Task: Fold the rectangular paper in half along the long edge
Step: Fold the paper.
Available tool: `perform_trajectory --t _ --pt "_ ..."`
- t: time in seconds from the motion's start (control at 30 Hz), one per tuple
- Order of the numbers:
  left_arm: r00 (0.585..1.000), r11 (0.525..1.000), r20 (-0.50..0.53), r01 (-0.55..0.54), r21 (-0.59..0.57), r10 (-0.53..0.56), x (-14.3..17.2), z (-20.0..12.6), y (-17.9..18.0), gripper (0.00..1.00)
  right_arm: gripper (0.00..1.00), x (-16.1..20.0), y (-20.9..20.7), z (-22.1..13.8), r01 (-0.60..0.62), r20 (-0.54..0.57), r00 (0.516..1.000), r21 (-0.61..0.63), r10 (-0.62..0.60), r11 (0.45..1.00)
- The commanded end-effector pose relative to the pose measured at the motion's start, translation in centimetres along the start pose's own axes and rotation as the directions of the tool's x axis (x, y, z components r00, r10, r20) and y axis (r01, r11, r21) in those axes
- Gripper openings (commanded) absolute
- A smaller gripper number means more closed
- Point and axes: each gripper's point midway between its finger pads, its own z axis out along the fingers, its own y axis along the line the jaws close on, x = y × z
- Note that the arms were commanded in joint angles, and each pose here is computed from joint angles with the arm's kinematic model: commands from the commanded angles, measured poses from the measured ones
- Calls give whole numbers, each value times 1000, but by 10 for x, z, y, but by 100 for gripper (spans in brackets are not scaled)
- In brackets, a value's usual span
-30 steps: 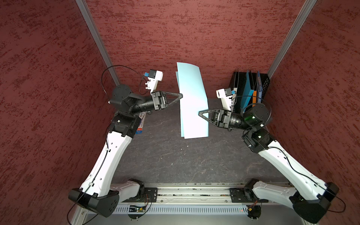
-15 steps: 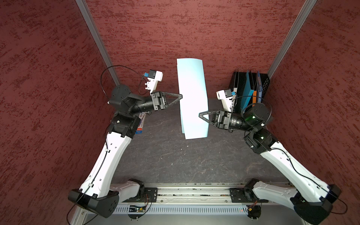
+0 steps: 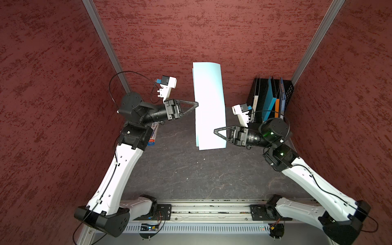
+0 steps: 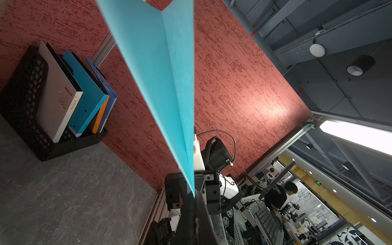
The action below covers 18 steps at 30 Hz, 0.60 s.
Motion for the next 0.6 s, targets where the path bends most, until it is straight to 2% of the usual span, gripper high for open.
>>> perform_trajectory --t 0.0,0.03,0.13,0.17,0.2,0.3,0.43,0.47,0.5,0.57 --pt "998 999 18 -53 11 53 -6 -3 -11 0 8 -2 9 -2 27 20 999 -13 -27 1000" --pt "998 999 17 -53 11 53 -6 -3 -11 0 22 -1 7 -1 19 16 1000 -8 -19 1000" --pt "999 999 18 -51 11 50 -6 -2 -9 0 38 4 6 0 3 11 1000 -9 -3 1000" --pt "999 999 19 -51 13 51 -7 -2 -10 0 38 5 6 1 2 8 1000 -9 -2 1000" --pt "998 999 19 -53 14 52 -7 -2 -10 0 33 7 5 1 1 6 1000 -11 -1 1000" --pt "998 999 20 -53 12 52 -7 -2 -9 0 1 11 4 1 -3 1 1000 -11 3 1000" --pt "998 998 22 -57 10 57 -8 -2 -10 0 0 18 1 2 -16 -16 1000 -3 16 1000" --pt "998 998 21 -56 9 56 -8 -2 -9 0 7 20 1 2 -21 -21 1000 -1 21 1000" --pt "998 998 22 -55 7 54 -8 -2 -8 0 27 22 0 2 -28 -29 999 2 28 1000" --pt "998 998 24 -56 4 56 -9 -3 -7 0 37 26 1 1 -32 -45 998 4 32 999"
